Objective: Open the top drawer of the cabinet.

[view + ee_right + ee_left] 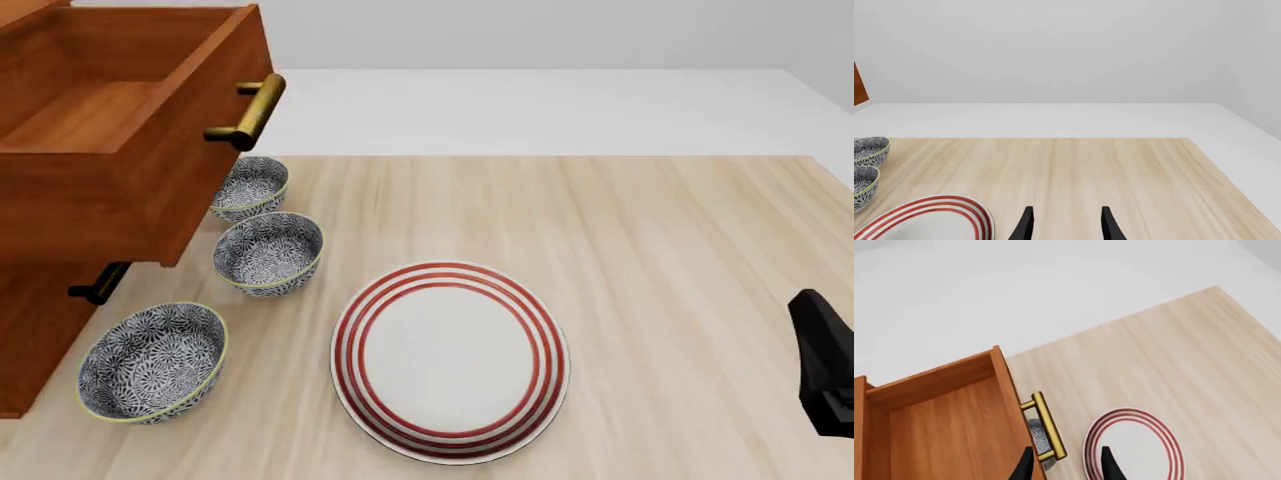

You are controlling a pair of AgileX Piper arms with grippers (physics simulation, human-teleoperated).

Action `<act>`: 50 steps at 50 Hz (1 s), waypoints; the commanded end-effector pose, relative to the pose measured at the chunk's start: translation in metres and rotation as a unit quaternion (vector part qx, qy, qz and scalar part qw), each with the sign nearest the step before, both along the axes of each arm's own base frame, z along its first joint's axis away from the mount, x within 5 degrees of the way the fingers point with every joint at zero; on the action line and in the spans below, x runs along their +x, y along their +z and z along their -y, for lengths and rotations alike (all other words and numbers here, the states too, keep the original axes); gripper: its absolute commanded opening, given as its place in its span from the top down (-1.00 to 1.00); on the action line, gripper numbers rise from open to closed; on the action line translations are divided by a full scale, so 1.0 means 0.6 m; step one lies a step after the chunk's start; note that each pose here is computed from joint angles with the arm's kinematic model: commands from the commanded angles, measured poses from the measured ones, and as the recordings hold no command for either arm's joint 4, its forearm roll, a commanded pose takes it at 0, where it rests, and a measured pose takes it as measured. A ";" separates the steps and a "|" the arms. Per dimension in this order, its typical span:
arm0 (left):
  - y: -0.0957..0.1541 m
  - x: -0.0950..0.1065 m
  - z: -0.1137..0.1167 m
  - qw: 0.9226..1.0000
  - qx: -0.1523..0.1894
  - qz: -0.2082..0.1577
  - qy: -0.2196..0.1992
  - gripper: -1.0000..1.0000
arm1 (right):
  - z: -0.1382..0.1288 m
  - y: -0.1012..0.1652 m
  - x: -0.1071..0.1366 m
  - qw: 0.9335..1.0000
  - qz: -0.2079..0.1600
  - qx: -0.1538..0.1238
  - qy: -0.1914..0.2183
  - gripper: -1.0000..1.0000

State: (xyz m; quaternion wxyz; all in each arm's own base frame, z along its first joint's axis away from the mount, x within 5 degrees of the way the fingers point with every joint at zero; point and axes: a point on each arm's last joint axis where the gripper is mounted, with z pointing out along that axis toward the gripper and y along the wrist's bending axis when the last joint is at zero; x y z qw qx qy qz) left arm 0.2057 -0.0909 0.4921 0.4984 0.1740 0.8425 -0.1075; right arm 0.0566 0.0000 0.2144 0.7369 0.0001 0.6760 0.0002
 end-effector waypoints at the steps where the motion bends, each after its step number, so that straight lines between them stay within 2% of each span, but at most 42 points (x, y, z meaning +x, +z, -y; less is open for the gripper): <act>1: 0.016 -0.028 -0.005 1.000 -0.005 0.024 -0.012 -1.00 | 0.000 0.000 0.000 1.000 0.000 0.000 0.000 -1.00; 12: 0.018 -0.050 -0.001 0.999 -0.012 0.030 -0.031 -1.00 | 0.000 0.000 0.000 1.000 0.000 0.000 0.000 -1.00; 20: 0.034 -0.066 -0.005 0.997 -0.015 0.057 -0.041 -1.00 | 0.000 0.000 0.000 1.000 0.000 0.000 0.000 -1.00; 22: 0.031 -0.070 -0.002 0.997 -0.026 0.057 -0.043 -1.00 | 0.000 0.000 0.000 1.000 0.000 0.000 0.000 -1.00; 25: 0.022 -0.073 -0.002 0.997 -0.017 0.055 -0.049 -1.00 | 0.000 0.000 0.000 1.000 0.000 0.000 0.000 -1.00; 38: 0.037 -0.085 -0.005 0.996 -0.021 0.067 -0.055 -1.00 | 0.000 0.000 0.000 1.000 0.000 0.000 0.000 -1.00; 50: 0.035 -0.093 -0.001 0.995 -0.026 0.066 -0.066 -1.00 | 0.000 0.000 0.000 1.000 0.000 0.000 0.000 -1.00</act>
